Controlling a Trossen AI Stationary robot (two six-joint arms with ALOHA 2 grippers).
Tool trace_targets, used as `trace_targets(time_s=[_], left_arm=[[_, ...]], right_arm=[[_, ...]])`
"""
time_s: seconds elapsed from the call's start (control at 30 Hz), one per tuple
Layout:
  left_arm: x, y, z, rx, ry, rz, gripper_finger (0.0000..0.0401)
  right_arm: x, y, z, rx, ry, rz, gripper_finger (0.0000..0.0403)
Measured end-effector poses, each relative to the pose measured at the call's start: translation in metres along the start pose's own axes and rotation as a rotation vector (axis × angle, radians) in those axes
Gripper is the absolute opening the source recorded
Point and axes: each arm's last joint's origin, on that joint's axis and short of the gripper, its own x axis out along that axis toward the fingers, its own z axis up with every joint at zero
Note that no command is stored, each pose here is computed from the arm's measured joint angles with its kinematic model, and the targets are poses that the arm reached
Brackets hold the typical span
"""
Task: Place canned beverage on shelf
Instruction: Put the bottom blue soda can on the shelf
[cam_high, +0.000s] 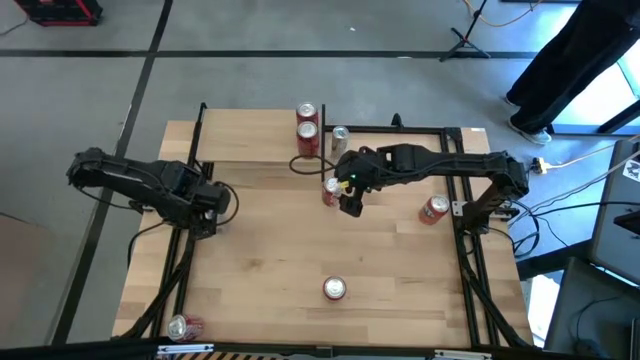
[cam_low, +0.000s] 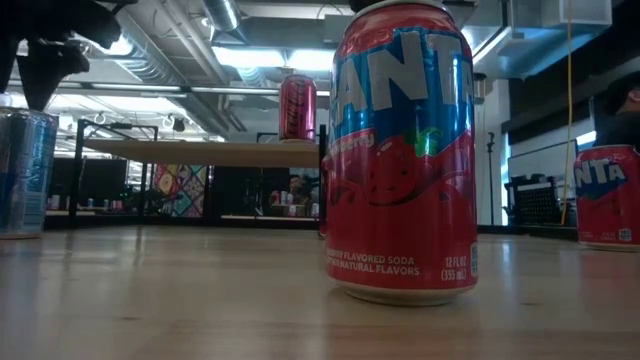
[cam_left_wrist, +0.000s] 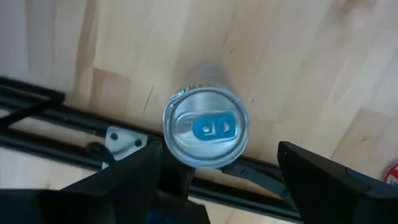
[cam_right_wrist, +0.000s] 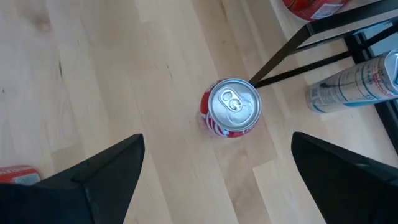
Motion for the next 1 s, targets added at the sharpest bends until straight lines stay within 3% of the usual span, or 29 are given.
trace_targets(time_s=[0.57,0.87,1.0], left_arm=[[0.027,0.005,0.003,0.137,0.028,0.071,0.0314],[0.045,0.003,0.005,0.14,0.019,0.043,0.0312],[0.051,0.004,0.003,0.107,0.035,0.046,0.0282]], right_arm=[[0.0,0.002,0.001,0.023,-0.019,0.008,0.0395],[0.0,0.002,0.002,0.029,-0.021,0.007,0.0395],[0.0,0.002,0.002,0.029,-0.019,0.007,0.0395]])
